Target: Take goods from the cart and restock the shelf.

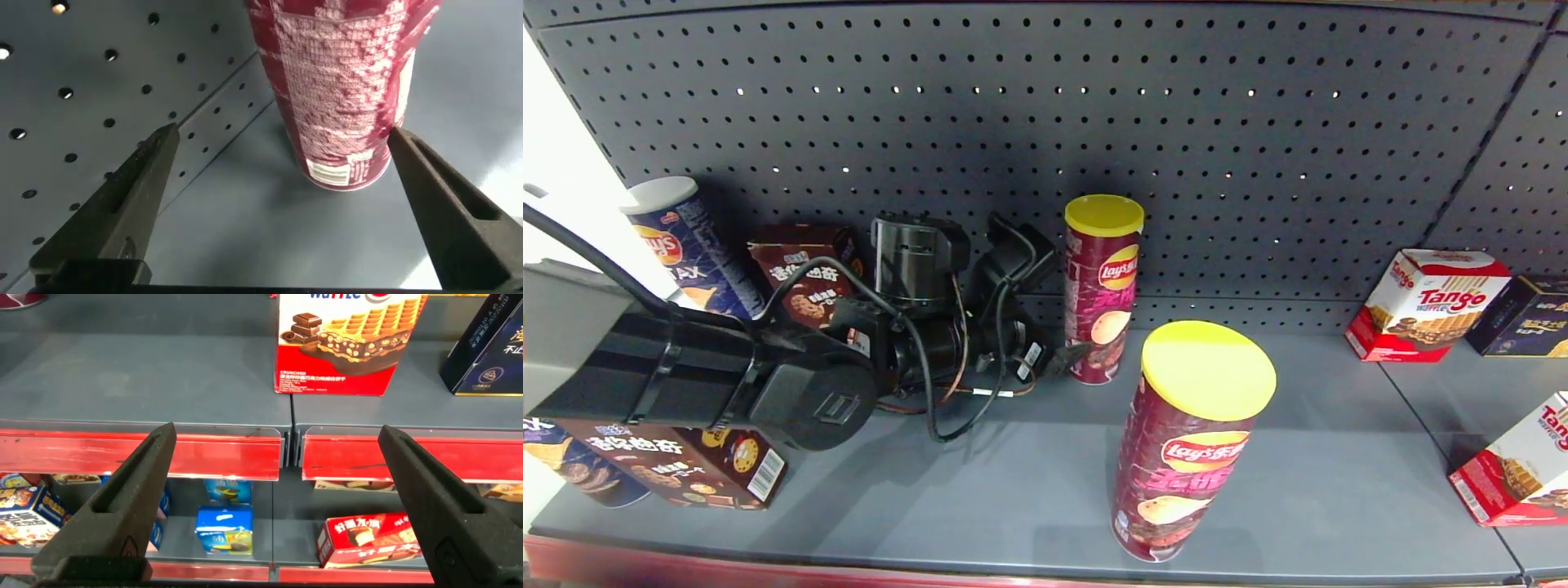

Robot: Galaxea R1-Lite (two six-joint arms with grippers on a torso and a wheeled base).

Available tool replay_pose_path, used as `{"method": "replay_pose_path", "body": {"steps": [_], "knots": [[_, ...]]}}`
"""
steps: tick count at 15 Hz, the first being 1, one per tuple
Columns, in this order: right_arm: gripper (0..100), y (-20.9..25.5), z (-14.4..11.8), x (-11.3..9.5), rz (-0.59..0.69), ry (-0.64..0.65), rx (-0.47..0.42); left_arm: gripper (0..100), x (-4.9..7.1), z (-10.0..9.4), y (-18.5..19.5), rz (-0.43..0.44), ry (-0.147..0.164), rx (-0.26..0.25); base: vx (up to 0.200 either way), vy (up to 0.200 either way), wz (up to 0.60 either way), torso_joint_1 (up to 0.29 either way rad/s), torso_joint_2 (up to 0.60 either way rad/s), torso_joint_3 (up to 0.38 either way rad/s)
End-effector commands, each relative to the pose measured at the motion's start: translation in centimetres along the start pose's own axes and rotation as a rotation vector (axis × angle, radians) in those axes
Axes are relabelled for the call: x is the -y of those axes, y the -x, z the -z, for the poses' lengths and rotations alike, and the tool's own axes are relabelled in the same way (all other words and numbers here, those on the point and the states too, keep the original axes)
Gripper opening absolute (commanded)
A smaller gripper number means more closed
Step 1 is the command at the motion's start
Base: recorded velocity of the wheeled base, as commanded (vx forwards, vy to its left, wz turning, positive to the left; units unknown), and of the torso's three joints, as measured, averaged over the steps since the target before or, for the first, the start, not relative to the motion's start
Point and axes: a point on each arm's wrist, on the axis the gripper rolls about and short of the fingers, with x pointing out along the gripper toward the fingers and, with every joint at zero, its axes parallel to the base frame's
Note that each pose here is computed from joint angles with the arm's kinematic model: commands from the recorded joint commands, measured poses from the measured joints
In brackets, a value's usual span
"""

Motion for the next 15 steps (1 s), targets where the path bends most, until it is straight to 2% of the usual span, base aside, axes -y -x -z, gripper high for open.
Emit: {"method": "replay_pose_path", "body": {"steps": [1,11,14,15], "knots": [[100,0.0,0.0,0.0,0.0,0.0,-0.002,100,0.0,0.1,-0.1,0.001,0.001,-0.004,0.0,0.0,0.0,0.0,0.0,0.0],[100,0.0,0.0,0.0,0.0,0.0,-0.002,100,-0.7,0.5,0.0,-0.045,0.015,-0.023,0.0,0.0,0.0,0.0,0.0,0.0],[100,0.0,0.0,0.0,0.0,0.0,-0.002,100,-0.7,0.2,0.3,-0.049,0.028,-0.015,0.0,0.0,0.0,0.0,0.0,0.0],[100,0.0,0.0,0.0,0.0,0.0,-0.002,100,-0.8,-0.4,0.9,-0.059,0.025,0.01,0.0,0.0,0.0,0.0,0.0,0.0]]}}
